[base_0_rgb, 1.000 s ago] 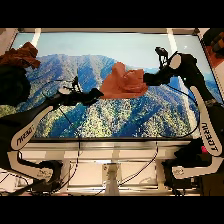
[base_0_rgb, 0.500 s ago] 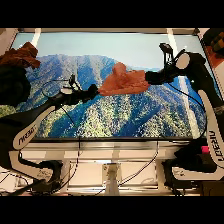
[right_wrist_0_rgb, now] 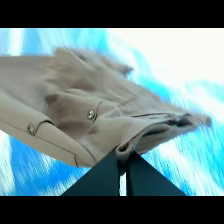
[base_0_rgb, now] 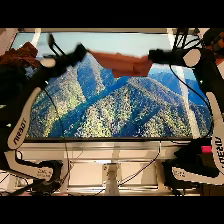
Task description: Fold the clothes and pants, and hang the long-sleeved shirts on hangers.
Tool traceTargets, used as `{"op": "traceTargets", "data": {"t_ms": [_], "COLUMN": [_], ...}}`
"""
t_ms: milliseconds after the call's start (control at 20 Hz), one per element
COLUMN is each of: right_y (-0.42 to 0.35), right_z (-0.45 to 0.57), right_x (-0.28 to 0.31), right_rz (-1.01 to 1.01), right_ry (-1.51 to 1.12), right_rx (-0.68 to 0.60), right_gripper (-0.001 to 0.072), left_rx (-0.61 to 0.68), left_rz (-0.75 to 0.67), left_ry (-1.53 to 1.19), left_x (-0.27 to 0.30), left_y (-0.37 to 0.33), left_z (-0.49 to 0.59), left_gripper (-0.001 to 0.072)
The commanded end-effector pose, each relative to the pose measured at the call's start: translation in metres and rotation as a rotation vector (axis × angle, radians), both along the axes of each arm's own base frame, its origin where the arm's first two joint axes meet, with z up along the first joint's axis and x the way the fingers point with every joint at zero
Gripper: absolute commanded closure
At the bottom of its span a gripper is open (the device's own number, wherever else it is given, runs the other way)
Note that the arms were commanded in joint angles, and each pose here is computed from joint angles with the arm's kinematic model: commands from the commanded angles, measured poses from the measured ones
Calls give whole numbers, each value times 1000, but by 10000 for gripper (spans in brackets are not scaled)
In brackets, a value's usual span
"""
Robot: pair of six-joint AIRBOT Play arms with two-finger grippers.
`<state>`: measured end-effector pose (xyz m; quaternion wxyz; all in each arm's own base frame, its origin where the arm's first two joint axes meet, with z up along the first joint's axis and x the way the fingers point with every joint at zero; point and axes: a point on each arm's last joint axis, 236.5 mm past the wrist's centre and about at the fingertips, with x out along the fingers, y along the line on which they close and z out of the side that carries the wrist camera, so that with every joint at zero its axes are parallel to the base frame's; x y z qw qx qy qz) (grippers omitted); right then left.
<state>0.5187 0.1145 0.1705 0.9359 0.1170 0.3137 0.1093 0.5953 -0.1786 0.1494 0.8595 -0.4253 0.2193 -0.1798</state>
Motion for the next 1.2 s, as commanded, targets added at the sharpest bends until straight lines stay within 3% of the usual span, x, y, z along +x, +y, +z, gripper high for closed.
{"op": "traceTargets", "data": {"t_ms": [0,100,250,500,800,1150], "right_y": [-9,-9,-10,-7,-12,-21], "right_z": [86,105,88,4,-46,-63], "right_x": [34,33,23,-33,-105,-171], "right_rz": [-82,-77,-38,123,232,305], "right_ry": [-320,-354,-262,118,472,751], "right_rx": [87,83,-8,-180,-239,-272], "right_gripper": [695,695,695,694,695,694], "left_rx": [22,86,319,724,781,792], "left_rz": [78,16,-98,-300,-673,-892], "left_ry": [-257,-370,-390,107,500,702], "left_x": [20,9,-17,-78,-186,-251], "left_y": [43,33,21,53,45,32], "left_z": [119,162,161,38,-26,-51], "left_gripper": [693,693,695,694,693,692]}}
